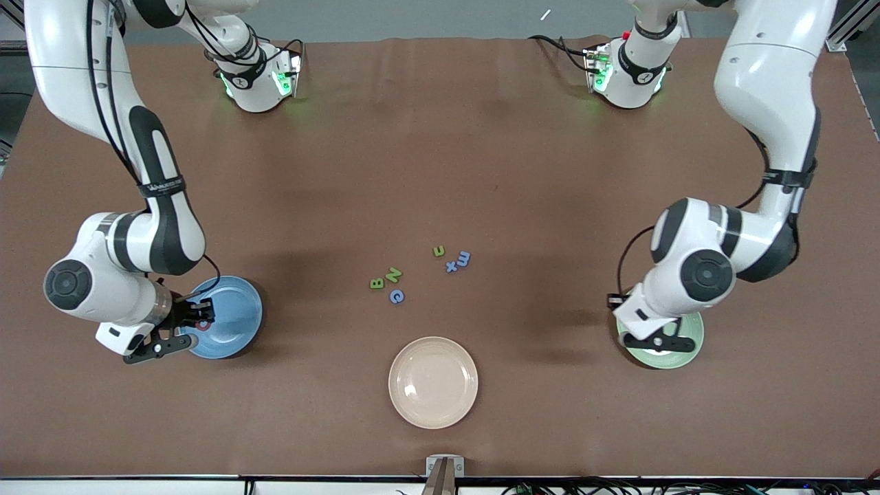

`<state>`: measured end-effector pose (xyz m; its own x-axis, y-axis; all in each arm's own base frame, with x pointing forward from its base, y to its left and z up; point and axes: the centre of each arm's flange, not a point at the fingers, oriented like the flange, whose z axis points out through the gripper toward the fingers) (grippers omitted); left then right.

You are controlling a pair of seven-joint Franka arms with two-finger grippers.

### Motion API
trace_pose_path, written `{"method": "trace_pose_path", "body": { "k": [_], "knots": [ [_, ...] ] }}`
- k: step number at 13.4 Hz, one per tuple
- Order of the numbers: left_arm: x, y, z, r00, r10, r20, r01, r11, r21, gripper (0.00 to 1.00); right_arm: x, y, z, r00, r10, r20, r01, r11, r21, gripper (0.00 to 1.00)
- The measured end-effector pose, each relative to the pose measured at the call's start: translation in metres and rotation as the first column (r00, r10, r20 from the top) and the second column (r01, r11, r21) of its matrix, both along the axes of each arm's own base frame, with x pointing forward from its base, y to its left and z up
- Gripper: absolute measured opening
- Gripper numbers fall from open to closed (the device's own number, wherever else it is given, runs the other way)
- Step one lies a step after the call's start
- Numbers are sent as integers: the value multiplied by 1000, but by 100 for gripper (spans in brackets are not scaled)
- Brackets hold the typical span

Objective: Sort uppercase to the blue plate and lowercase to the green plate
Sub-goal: 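Put p on the green plate while the right gripper sets Q on blue, then reach the blue m with the left gripper while the right gripper reaches B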

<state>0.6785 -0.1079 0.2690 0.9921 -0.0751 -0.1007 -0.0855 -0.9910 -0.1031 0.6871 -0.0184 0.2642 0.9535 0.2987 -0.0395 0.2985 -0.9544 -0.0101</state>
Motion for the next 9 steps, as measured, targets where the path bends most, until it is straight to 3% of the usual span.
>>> {"method": "trace_pose_path", "body": {
  "k": [3,6,8,9],
  "knots": [
    [-1,39,-39,999,20,-45,-19,999,26,36,-4,-5,-14,1000,15,-24,-15,1000,4,39],
    [-1,47,-47,998,28,-49,-26,998,56,40,-4,5,-17,999,29,-28,-29,1000,9,70],
    [0,39,-38,999,24,-34,-22,999,48,60,-4,13,-17,999,36,-29,-36,999,13,89],
    [0,25,-24,1000,23,-17,-22,999,37,72,-5,22,-16,999,24,-44,-24,1000,16,89]
  ]
}}
